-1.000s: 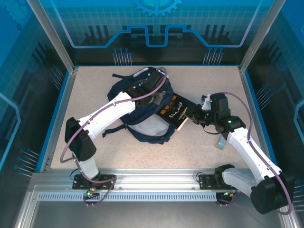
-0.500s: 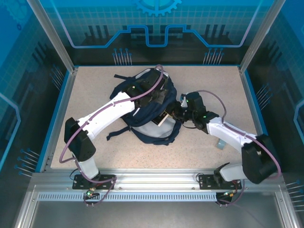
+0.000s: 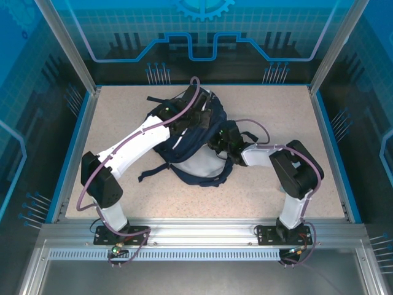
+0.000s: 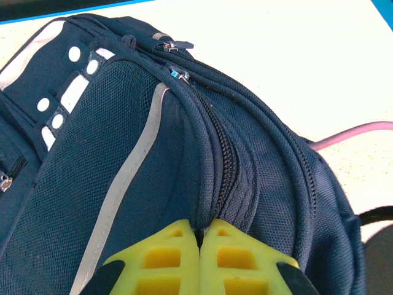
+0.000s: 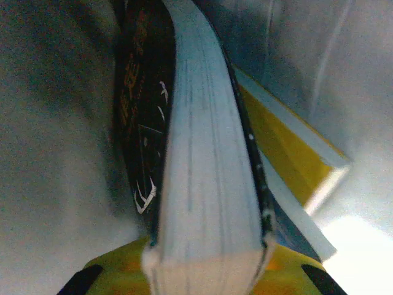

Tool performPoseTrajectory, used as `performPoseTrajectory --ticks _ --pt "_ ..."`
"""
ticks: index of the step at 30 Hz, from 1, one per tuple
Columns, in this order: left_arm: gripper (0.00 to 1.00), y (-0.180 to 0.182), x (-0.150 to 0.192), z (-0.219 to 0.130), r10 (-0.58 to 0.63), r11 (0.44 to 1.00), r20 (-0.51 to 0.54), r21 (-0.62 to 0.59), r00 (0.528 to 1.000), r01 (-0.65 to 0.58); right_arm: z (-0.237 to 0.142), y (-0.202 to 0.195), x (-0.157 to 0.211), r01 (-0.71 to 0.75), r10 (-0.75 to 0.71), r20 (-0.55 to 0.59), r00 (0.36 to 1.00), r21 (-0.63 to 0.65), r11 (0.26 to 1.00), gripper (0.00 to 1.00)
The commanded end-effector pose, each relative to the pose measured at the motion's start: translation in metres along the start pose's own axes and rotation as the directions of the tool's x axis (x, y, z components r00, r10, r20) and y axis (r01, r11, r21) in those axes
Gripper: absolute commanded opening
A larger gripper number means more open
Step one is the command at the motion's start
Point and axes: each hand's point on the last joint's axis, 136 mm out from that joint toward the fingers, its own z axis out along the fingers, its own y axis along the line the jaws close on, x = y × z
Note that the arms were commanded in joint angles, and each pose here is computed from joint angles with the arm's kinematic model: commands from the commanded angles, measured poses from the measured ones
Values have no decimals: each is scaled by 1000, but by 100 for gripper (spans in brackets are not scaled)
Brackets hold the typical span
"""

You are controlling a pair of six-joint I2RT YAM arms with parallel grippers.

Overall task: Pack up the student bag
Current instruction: Place the book in the student bag, then close the student bag at the center of the table, then move the student bag to the center of the table.

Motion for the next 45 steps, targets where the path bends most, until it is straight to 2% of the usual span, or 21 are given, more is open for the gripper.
performPoseTrajectory --ticks 1,3,7,9,17,20,21,25,26,28,33,36,41,45 --pt "0 -8 -49 -38 -125 987 155 119 980 107 15 19 4 -39 38 -22 999 -64 997 20" --pt "0 -5 -48 -34 -152 982 141 137 978 133 19 21 6 -27 25 -57 998 -34 999 26" --pt "0 -1 -46 -28 -179 977 125 142 976 161 9 14 12 -41 40 -96 995 -11 999 57" --pt "0 2 -44 -25 -185 976 121 140 975 168 -2 5 13 -48 49 -101 994 11 999 65" --pt "0 5 -26 -1 -186 972 50 157 981 176 -77 -38 25 -73 85 -136 987 91 993 65" --pt "0 11 -15 10 -214 963 0 167 977 211 -114 -63 24 -60 83 -117 990 189 980 65" --pt "8 14 -11 12 -228 959 -17 170 973 228 -125 -72 23 -56 81 -104 991 226 973 65" --pt "63 33 15 18 -288 943 -93 146 953 299 -180 -96 12 2 7 -21 1000 378 926 68" --pt "73 39 22 17 -303 939 -107 133 947 316 -193 -97 7 20 -25 6 1000 404 914 70" --pt "84 54 37 14 -334 932 -122 102 935 347 -211 -92 -1 63 -88 39 995 424 904 73" --pt "94 91 87 -2 -373 924 -155 27 915 381 -222 -62 -6 179 -193 -6 981 406 896 80" --pt "98 108 128 -16 -357 933 -197 -17 913 361 -208 -36 2 243 -231 -76 970 336 910 83" --pt "99 125 191 -37 -335 942 -250 -64 909 329 -177 -7 19 345 -307 -170 937 297 890 89" --pt "99 124 225 -40 -357 931 -270 -30 894 363 -150 4 35 415 -353 -251 902 273 868 93"
